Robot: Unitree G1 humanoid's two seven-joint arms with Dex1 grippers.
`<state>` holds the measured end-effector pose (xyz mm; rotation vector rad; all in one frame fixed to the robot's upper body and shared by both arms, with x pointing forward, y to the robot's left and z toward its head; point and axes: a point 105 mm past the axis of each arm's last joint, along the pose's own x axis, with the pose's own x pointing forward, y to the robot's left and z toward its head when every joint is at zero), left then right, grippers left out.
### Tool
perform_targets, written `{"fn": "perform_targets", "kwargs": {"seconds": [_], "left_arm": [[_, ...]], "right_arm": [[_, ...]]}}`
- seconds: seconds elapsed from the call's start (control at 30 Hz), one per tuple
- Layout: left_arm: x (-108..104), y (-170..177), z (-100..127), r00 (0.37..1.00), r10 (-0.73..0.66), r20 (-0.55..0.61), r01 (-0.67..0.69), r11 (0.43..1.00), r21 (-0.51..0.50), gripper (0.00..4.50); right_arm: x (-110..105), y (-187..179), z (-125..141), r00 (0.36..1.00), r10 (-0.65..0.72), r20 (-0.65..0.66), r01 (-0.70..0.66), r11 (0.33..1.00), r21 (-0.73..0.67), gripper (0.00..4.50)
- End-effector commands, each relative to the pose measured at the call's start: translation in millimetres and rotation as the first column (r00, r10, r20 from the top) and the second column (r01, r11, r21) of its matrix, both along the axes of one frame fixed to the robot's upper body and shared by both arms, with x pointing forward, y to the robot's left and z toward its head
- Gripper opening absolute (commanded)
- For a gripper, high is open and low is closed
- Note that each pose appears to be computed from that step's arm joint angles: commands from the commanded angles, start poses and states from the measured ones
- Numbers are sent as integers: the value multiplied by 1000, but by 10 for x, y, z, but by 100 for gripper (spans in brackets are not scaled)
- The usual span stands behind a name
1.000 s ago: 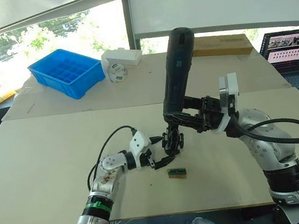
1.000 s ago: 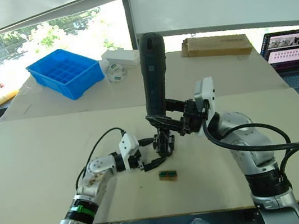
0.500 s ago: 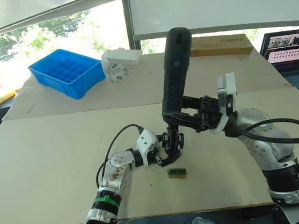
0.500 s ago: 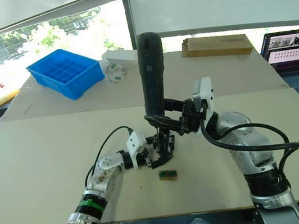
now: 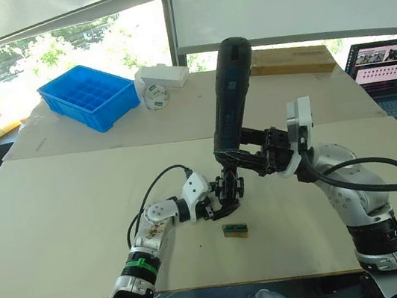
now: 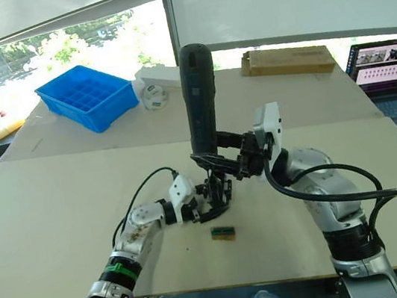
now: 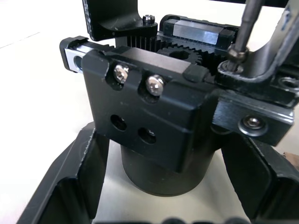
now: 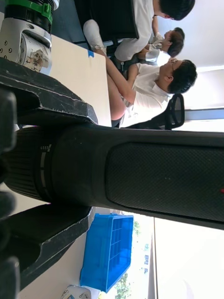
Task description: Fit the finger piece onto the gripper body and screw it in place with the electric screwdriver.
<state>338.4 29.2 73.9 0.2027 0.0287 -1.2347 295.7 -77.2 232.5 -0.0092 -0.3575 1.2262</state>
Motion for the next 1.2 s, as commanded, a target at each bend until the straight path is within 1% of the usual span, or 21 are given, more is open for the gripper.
{"fn": "perform_targets", "kwargs": {"seconds": [0.03,0.07,0.3,0.5,0.7,0.9,1.2], "left_arm": [[-31,-7,-76,1000,-2,-25,2,1000,17,279],[-32,-7,-81,1000,-2,-27,3,1000,19,240],[-56,1,-104,999,-22,-37,23,999,35,240],[-58,5,-110,999,-21,-43,22,999,34,240],[-57,10,-125,999,4,-33,-3,999,34,240],[-93,26,-174,999,-7,-33,8,999,45,240],[-61,33,-165,999,7,-34,-6,999,40,240]], "right_arm": [[-63,37,145,997,21,69,-22,1000,12,191],[-61,38,143,997,21,68,-21,1000,11,191],[-55,43,111,998,19,59,-19,1000,1,191],[-25,38,19,999,3,36,-1,1000,-30,191],[17,75,-161,999,-32,-36,28,996,-82,191],[33,123,-289,998,-42,-38,37,991,-126,191],[51,123,-448,995,-46,-93,29,984,-174,191]]}}
